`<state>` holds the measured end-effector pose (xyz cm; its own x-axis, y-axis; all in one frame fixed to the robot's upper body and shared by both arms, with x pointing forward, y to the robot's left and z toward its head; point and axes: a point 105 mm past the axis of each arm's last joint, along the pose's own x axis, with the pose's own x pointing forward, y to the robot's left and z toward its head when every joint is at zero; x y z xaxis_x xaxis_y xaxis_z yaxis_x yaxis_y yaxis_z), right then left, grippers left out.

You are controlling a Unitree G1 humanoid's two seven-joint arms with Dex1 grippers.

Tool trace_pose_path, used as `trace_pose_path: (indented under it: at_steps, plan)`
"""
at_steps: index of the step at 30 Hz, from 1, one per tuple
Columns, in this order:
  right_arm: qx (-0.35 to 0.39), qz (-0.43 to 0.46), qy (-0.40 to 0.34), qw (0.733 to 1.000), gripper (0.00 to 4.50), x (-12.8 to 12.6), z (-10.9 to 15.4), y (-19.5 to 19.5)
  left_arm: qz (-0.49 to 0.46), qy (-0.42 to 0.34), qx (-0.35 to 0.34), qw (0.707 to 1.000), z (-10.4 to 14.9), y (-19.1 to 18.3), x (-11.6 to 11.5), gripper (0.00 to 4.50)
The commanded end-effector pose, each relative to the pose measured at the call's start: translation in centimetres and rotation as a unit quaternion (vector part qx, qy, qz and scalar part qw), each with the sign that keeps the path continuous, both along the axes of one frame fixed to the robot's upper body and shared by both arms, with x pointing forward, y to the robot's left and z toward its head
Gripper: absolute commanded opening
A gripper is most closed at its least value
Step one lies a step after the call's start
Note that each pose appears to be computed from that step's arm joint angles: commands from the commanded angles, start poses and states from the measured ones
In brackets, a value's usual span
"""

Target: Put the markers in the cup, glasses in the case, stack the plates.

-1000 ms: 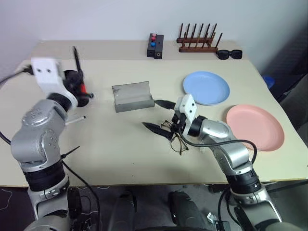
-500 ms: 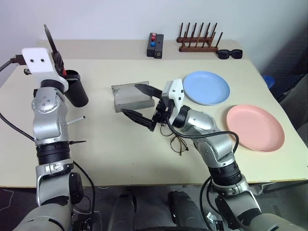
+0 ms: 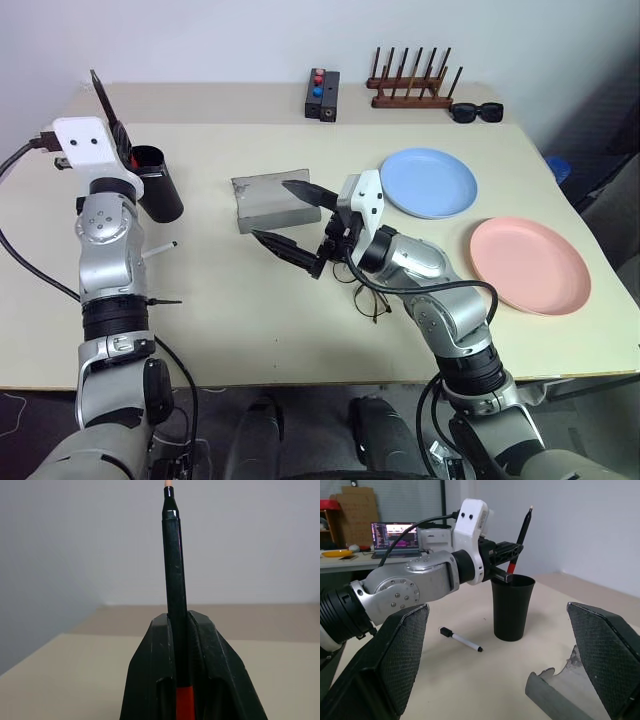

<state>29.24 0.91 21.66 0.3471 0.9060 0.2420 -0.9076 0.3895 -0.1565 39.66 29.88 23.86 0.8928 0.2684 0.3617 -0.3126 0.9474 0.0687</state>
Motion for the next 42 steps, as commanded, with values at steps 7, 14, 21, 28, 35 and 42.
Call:
trace_pose_path:
  at_steps: [7,14,21,28,35,42]
  plan:
    - [0.016,0.021,-0.016,1.000,4.50,-0.9,1.1,0.3,0.013,-0.017,0.009,1.000,0.7,0.1,-0.7,2.75]
    - [0.014,0.024,-0.015,0.999,4.50,-0.9,0.9,0.4,0.013,-0.031,-0.004,0.999,1.3,0.3,-1.2,2.75]
    - [0.009,0.013,-0.021,1.000,4.50,-0.8,0.9,0.0,-0.091,-0.038,0.033,0.995,3.8,0.3,-5.2,2.75]
    - [-0.001,0.010,-0.020,1.000,4.50,-0.6,0.4,-0.5,-0.148,0.164,0.045,0.974,-1.0,3.1,-10.5,2.75]
    - [-0.004,0.035,-0.019,0.999,4.50,-0.7,0.1,0.2,-0.126,0.360,0.020,0.924,-5.5,4.9,-10.6,2.75]
    - [-0.010,0.050,-0.017,0.999,4.50,-0.9,-0.2,0.2,-0.145,0.497,0.026,0.855,-8.6,5.1,-9.8,2.75]
